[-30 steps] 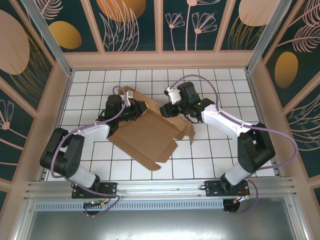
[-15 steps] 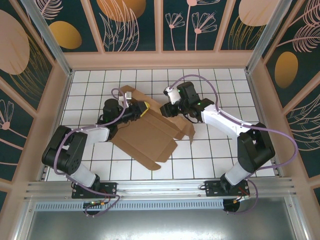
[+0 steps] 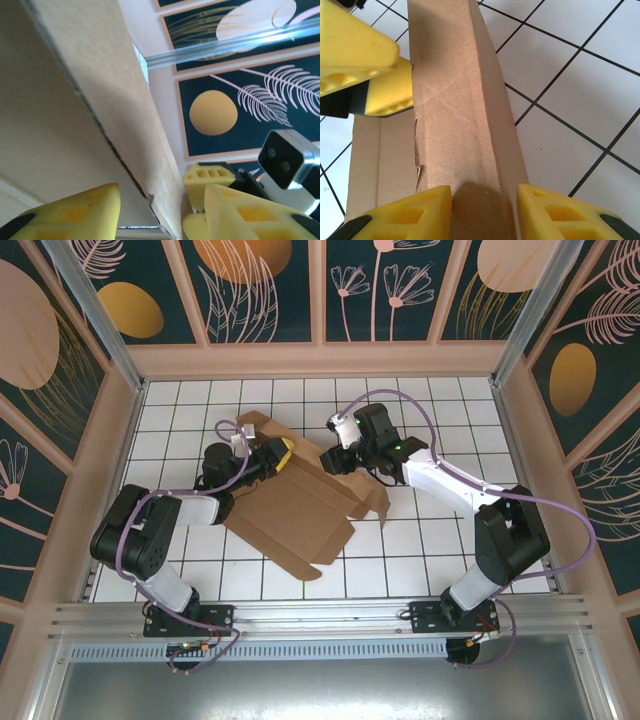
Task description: Fold the paper box
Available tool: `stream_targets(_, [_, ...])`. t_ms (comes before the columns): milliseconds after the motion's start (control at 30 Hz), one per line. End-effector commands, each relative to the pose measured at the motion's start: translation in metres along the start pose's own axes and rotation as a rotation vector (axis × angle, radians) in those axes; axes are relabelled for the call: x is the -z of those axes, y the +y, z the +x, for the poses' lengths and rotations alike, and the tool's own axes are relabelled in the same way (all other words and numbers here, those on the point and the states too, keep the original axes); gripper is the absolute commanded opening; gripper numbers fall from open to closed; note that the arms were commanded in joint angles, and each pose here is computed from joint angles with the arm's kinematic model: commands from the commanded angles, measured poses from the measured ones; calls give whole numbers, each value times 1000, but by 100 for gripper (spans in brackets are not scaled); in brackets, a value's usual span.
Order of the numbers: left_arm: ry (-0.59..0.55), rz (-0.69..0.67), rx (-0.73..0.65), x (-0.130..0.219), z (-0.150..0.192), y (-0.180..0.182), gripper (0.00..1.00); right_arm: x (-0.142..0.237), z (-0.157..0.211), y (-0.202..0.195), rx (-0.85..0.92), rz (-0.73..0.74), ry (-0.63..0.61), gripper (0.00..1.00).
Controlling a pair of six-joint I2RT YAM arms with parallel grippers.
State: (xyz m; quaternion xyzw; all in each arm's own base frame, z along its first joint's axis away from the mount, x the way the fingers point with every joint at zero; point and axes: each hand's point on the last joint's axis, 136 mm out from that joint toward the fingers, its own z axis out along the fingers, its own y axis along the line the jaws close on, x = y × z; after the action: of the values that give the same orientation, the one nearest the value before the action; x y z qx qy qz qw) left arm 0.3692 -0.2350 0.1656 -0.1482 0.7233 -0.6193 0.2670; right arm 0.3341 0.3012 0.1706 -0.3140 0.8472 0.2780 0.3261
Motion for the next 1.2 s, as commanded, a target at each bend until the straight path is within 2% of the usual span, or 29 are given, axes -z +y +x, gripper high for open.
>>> stream_targets(0, [-43,59,0,-6,-15,-12,48,-8,14,0,6,-7,53,39])
stream_targets(167, [-74,81,36,-14,-25,-10,42,-11,16,-2,6,-5,60,38])
stream_targets(367, [-97,122,49,-14,-29,-13,21,-10,12,-2,13,4,60,37])
stream_targets(433, [-119,125,58,-10,-30,-13,14,-4,3,-5,10,27,37,41])
stream_targets(500, [-154,117,66,-5,-33,-11,10,5,-10,-6,-2,51,-3,47])
stream_targets(567, [-193,102,69,0,-37,-10,8,18,-25,-7,-28,84,-63,51])
stream_targets(667, [-282,74,55,11,-45,-13,5,42,-48,-13,-102,158,-172,52])
stream_targets(833, [-510,44,57,39,-60,-16,4,77,-67,-16,-253,183,-317,52])
stream_targets(933, [-576,50,74,40,-60,-22,3,82,-67,-23,-371,188,-314,51])
stream_targets(1133, [-608,23,130,30,-51,-22,1,75,-64,-29,-481,179,-251,52])
stream_targets(1167, [-618,13,139,32,-50,-21,1,77,-63,-40,-515,193,-251,53])
